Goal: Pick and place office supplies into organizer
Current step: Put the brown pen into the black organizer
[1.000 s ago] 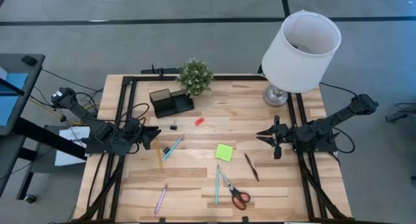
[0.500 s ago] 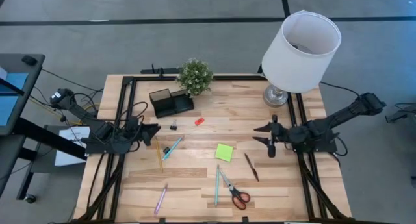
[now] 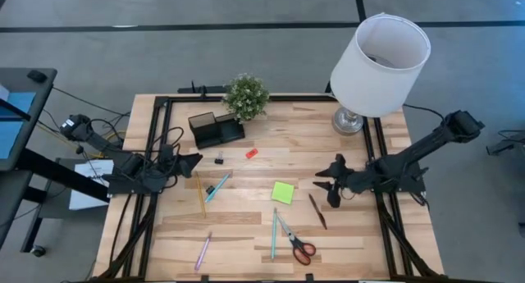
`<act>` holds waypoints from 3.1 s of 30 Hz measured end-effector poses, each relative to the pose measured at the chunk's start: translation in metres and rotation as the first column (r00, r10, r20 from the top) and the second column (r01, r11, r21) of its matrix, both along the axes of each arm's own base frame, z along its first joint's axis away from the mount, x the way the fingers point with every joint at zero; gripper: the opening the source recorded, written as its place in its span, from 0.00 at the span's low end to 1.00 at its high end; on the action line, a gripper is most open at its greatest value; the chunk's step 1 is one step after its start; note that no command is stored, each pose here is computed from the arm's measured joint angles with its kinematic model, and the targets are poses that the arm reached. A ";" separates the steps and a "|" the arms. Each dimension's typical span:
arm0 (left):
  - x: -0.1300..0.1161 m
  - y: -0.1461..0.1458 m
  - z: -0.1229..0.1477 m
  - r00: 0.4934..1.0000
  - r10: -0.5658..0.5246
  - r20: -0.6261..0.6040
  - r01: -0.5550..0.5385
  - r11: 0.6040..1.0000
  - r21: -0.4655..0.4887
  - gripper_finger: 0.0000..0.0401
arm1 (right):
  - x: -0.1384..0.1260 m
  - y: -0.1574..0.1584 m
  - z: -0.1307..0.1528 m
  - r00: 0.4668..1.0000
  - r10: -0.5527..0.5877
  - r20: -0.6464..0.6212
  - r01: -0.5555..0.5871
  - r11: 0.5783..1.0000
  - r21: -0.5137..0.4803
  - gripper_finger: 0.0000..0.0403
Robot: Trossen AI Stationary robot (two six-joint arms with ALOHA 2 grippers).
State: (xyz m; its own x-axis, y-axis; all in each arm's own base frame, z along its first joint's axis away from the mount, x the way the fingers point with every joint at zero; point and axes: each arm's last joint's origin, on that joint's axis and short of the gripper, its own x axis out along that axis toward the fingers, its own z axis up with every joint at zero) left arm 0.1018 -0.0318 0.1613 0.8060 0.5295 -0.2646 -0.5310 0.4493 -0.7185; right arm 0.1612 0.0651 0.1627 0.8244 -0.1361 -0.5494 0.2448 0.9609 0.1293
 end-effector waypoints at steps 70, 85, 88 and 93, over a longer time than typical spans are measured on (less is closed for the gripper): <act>0.006 0.003 0.018 0.975 -0.124 -0.184 0.162 0.965 0.209 0.36 | 0.142 0.061 -0.041 0.546 -0.365 -0.754 0.592 0.805 0.040 0.05; 0.007 0.003 0.020 0.980 -0.125 -0.156 0.155 0.967 0.200 0.36 | 0.153 0.051 0.058 0.828 -0.458 -0.323 0.452 0.887 -0.101 0.04; 0.010 0.002 0.028 0.986 -0.120 -0.114 0.146 0.957 0.252 0.36 | 0.156 0.035 0.092 0.860 -0.504 -0.079 0.481 0.853 -0.203 0.06; 0.009 0.003 0.058 0.990 -0.112 -0.084 0.137 0.903 0.407 0.36 | 0.182 0.005 0.126 0.882 -0.451 0.138 0.471 0.822 -0.321 0.04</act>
